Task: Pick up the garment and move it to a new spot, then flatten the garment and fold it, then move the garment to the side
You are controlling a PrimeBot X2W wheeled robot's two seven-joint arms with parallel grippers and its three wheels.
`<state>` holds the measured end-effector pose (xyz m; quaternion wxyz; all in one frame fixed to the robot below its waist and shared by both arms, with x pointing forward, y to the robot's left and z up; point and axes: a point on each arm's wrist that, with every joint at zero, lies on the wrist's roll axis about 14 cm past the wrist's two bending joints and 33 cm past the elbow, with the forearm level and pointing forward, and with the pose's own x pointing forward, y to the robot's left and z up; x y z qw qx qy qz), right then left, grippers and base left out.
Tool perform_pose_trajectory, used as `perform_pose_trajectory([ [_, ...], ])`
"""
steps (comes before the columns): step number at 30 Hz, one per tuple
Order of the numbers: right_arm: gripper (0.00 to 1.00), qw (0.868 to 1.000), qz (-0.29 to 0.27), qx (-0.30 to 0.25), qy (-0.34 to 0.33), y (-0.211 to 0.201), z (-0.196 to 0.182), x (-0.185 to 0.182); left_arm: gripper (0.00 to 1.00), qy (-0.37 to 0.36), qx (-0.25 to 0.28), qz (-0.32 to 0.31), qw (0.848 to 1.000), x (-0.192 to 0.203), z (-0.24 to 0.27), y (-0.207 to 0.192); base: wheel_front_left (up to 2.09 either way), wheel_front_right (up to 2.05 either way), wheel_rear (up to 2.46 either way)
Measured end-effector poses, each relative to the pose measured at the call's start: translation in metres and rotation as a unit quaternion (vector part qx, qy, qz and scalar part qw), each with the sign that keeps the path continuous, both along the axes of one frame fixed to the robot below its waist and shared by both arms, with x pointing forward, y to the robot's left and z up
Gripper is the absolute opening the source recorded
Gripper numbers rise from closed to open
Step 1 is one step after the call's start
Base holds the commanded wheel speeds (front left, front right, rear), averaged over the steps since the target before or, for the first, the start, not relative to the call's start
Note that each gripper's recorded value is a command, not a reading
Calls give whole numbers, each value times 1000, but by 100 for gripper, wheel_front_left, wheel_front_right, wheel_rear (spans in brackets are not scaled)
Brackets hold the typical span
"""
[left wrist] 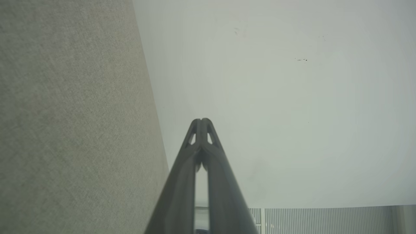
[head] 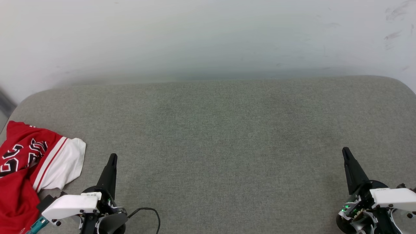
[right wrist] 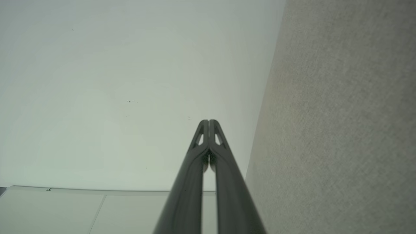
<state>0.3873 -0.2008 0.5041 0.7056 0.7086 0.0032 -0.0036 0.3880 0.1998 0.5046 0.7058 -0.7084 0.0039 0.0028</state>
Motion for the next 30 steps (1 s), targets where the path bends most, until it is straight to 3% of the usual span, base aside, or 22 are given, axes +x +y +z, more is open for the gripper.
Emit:
perform_pose_trajectory([
  [30,0,1000,0,0,0,0,0,0,0,0,0,0,1000,0,0,0,0,0,0],
])
